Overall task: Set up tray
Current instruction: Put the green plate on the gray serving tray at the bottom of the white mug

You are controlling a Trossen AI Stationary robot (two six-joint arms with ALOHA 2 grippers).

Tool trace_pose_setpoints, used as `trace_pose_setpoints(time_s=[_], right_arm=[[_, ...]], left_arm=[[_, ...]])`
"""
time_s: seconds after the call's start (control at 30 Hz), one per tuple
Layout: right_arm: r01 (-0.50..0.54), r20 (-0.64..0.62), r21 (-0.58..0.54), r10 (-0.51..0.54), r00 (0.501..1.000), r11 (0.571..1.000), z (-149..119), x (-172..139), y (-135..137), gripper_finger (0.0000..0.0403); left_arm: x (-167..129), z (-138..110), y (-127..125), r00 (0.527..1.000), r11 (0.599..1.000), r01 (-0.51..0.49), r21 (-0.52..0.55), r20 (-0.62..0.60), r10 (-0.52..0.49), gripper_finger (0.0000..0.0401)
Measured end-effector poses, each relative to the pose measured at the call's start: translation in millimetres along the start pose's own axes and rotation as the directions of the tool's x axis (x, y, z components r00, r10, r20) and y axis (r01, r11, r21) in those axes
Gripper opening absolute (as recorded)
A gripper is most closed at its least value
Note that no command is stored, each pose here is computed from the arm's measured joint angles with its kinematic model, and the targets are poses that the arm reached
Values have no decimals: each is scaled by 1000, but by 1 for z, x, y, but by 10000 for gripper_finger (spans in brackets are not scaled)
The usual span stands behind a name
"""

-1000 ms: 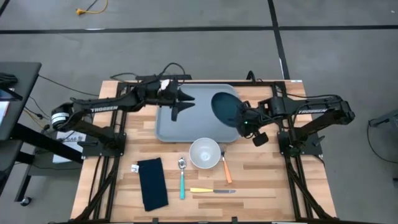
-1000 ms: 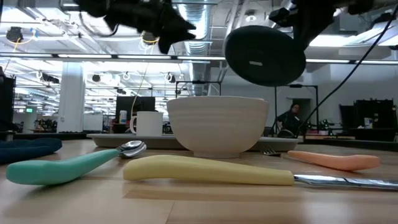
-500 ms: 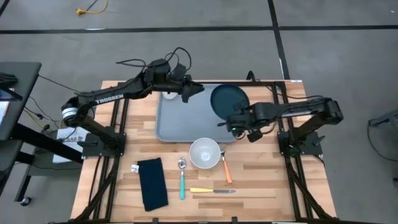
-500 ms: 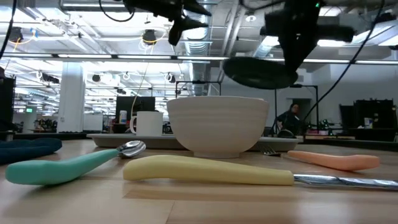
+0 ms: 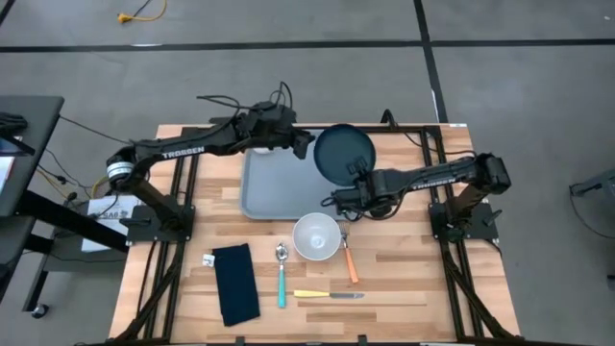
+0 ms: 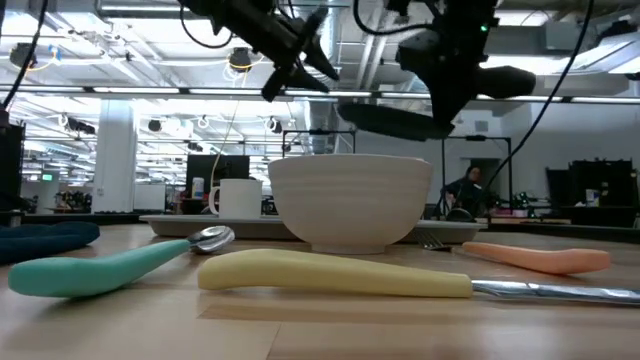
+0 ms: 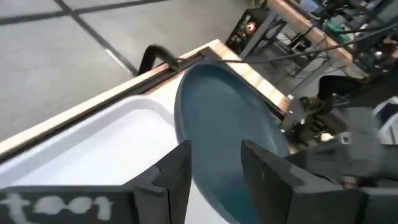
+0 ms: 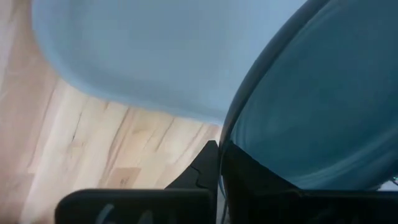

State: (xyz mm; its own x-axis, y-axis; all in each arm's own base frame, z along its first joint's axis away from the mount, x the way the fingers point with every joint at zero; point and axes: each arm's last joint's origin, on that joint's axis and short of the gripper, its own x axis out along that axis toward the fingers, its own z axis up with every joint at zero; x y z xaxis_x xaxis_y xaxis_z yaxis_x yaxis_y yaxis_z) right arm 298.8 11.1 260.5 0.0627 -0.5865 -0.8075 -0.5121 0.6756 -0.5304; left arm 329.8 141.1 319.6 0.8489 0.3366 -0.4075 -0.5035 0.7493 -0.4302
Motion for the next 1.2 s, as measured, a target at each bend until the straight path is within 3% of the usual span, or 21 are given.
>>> trace_pose_setpoints(time_s=[0.13, 0.33, 0.73, 1.07, 1.2], right_arm=[[18, 36, 33, -19, 999, 999, 1, -9, -8, 3], [29, 62, 44, -31, 998, 999, 2, -18, -14, 4], [35, 80, 47, -39, 996, 998, 4, -19, -15, 4], [38, 96, 40, -42, 995, 998, 5, -19, -16, 4], [39, 97, 41, -43, 994, 998, 5, -19, -16, 8]], left_arm=[[12, -7, 4, 999, 1000, -28, 7, -27, 28, 125], [14, -10, 5, 998, 992, -48, 113, -40, 53, 125], [13, -13, 8, 994, 987, -68, 142, -73, 79, 121], [13, -14, 8, 994, 986, -41, 160, -96, 57, 12], [13, -14, 8, 994, 986, -40, 161, -96, 56, 8]])
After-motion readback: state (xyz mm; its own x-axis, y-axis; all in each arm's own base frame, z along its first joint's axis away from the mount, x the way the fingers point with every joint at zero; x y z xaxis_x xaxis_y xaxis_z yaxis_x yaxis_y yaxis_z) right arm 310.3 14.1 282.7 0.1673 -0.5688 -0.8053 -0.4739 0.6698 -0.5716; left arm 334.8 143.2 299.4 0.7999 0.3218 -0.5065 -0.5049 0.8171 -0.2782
